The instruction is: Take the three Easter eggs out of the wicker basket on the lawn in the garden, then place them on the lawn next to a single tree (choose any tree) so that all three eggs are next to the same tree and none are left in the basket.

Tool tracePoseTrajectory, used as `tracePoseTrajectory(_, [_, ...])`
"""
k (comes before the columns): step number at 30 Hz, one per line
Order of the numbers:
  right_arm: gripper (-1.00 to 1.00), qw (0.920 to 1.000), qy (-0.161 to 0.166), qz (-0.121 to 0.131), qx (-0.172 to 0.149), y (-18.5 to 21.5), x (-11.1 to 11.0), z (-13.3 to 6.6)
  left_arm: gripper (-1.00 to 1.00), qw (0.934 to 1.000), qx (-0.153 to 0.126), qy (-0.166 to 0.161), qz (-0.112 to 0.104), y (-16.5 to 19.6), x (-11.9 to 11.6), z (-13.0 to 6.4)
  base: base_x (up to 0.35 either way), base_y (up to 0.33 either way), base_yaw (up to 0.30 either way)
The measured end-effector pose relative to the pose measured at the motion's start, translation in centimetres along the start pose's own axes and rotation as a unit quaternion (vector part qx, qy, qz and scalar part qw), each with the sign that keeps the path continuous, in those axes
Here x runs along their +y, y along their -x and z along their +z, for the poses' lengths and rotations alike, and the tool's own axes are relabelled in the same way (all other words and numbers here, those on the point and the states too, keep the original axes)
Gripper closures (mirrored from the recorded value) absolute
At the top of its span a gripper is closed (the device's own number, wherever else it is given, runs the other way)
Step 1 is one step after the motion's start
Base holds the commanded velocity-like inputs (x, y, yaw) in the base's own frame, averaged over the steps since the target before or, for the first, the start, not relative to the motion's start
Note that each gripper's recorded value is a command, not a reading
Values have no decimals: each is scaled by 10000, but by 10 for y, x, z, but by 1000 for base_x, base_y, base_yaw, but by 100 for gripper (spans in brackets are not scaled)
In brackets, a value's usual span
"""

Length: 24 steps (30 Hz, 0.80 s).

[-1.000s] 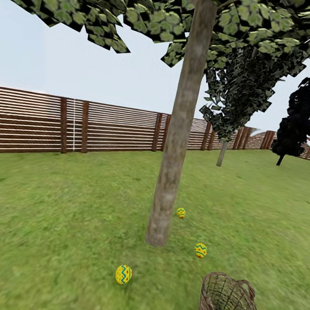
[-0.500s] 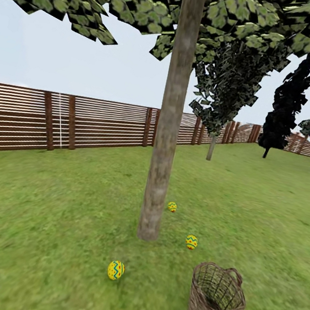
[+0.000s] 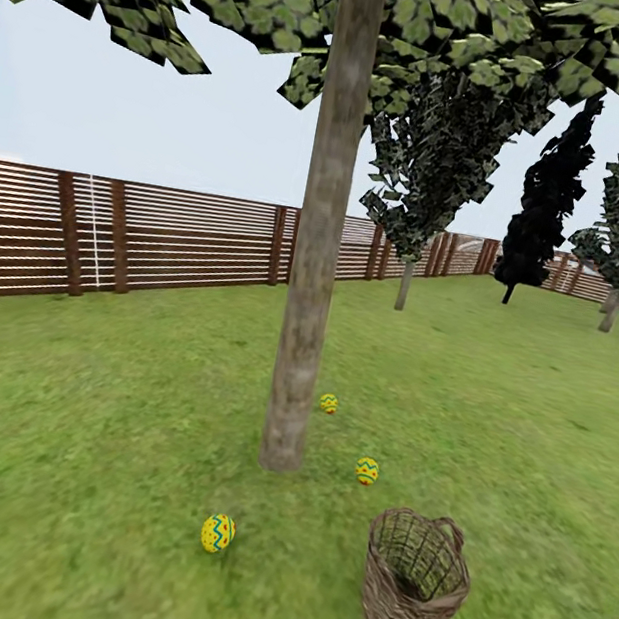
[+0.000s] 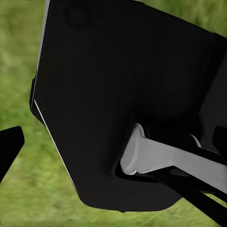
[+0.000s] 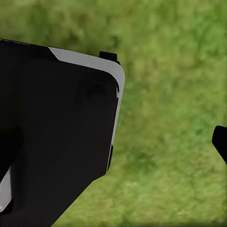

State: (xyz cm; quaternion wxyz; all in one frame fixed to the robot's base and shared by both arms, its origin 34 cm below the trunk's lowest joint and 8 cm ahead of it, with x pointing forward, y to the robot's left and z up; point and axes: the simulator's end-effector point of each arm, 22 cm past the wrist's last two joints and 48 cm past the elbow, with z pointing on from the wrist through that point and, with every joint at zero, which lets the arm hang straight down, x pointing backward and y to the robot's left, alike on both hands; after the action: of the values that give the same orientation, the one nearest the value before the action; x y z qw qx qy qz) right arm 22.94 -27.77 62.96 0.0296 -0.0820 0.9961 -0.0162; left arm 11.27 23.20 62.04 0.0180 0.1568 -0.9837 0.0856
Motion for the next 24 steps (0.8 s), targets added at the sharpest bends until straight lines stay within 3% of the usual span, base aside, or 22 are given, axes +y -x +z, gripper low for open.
tracePoseTrajectory(24, [-100,10000,-81,16,-30,1,-12,0,-100,10000,-4,13,-26,1,3,-1,0,0,-1])
